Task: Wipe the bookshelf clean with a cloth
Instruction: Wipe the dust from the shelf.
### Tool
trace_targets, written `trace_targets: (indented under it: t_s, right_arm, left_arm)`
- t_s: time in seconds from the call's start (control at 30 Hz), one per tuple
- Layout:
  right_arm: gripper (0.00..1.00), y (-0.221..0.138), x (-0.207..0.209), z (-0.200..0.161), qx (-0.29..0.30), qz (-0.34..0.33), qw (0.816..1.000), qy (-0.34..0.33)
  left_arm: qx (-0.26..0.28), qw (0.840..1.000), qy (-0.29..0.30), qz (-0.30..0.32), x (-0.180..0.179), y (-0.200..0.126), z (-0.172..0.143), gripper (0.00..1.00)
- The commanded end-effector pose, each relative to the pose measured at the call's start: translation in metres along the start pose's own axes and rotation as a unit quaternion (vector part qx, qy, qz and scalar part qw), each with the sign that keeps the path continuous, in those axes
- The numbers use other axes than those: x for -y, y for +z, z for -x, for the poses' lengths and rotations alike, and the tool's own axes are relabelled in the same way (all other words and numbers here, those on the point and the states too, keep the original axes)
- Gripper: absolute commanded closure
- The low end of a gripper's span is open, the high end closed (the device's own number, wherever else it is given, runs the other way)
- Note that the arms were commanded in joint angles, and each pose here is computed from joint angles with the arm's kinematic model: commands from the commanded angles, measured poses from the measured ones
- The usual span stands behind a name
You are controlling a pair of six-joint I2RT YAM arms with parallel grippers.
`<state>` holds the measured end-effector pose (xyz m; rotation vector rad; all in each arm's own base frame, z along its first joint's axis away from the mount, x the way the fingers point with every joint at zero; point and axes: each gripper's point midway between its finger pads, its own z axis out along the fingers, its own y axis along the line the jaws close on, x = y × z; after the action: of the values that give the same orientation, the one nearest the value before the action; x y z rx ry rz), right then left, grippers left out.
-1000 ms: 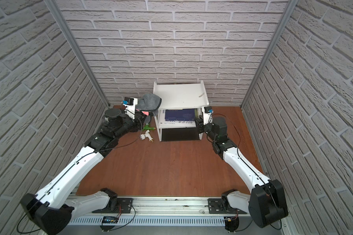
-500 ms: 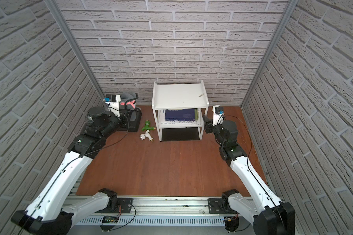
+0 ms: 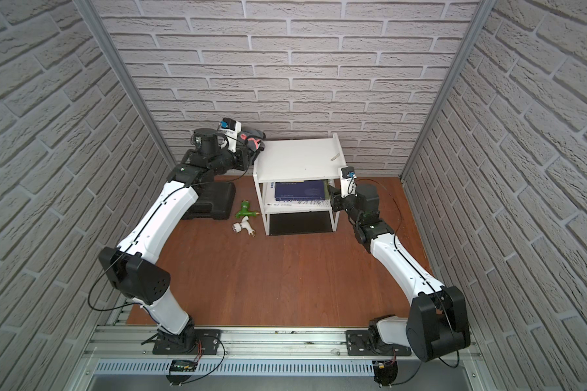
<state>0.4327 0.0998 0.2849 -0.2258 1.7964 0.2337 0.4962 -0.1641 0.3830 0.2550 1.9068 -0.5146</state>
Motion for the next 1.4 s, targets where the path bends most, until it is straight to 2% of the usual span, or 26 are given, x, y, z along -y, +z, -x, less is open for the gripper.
trace_targets:
  t_s: [0.0,0.07,0.17,0.3,0.4,0.5,0.63,0.7,0.83,0.93,1.03,1.1,1.13,1.23,1.37]
  right_arm:
    - [0.57,0.000,-0.013,0.001,0.007,0.037,0.999,-0.006]
    - [0.66,-0.001,-0.016,-0.001,0.003,0.045,0.999,-0.007]
    - [0.80,-0.001,-0.020,-0.005,-0.001,0.057,0.998,-0.007]
    - [0.91,-0.001,-0.021,-0.010,-0.006,0.059,0.998,-0.006]
    - [0.97,-0.004,-0.021,-0.011,-0.007,0.060,0.998,-0.008]
    - [0.97,-0.008,-0.024,-0.012,-0.007,0.067,0.998,-0.008]
    - [0.97,-0.014,-0.032,-0.011,-0.005,0.089,0.996,-0.001]
    - [0.97,-0.017,-0.037,-0.012,-0.003,0.100,0.995,0.008]
    - [0.97,-0.017,-0.038,-0.010,0.005,0.101,0.995,0.024]
    - [0.97,-0.015,-0.032,-0.011,0.002,0.084,0.996,0.039]
    - [0.97,-0.017,-0.028,-0.011,0.002,0.072,0.996,0.054]
    - [0.97,-0.018,-0.028,-0.012,0.002,0.069,0.996,0.061]
    - [0.97,-0.018,-0.027,-0.011,0.004,0.068,0.996,0.064]
    - [0.97,-0.018,-0.026,-0.011,0.005,0.065,0.995,0.071]
    - [0.97,-0.017,-0.027,-0.013,0.002,0.067,0.995,0.074]
  left_arm:
    - [0.007,0.999,0.021,-0.025,0.024,-0.025,-0.001,1.00]
    - [0.016,0.999,0.024,-0.016,0.021,-0.028,-0.001,1.00]
    - [0.010,1.000,0.026,0.000,0.008,-0.015,0.003,1.00]
    - [-0.015,0.998,0.041,0.034,-0.014,0.018,0.009,1.00]
    - [-0.040,0.998,0.038,0.012,-0.001,0.018,0.004,1.00]
    - [-0.032,0.998,0.050,-0.004,0.028,-0.003,-0.007,1.00]
    - [-0.017,0.998,0.028,-0.054,0.069,-0.033,-0.033,1.00]
    - [-0.022,0.998,0.035,-0.055,0.077,-0.040,-0.042,1.00]
    - [-0.022,0.996,0.066,0.049,0.039,-0.027,-0.030,1.00]
    - [-0.044,0.994,0.068,0.077,0.018,-0.002,-0.016,1.00]
    - [-0.078,0.993,0.073,0.050,0.034,0.012,-0.019,1.00]
    - [-0.065,0.992,0.101,0.041,0.059,0.008,-0.024,1.00]
    - [-0.042,0.991,0.109,0.062,0.062,-0.003,-0.019,1.00]
    - [-0.034,0.986,0.087,0.135,0.033,-0.027,-0.024,1.00]
    - [-0.015,0.982,-0.015,0.186,-0.038,-0.040,-0.041,1.00]
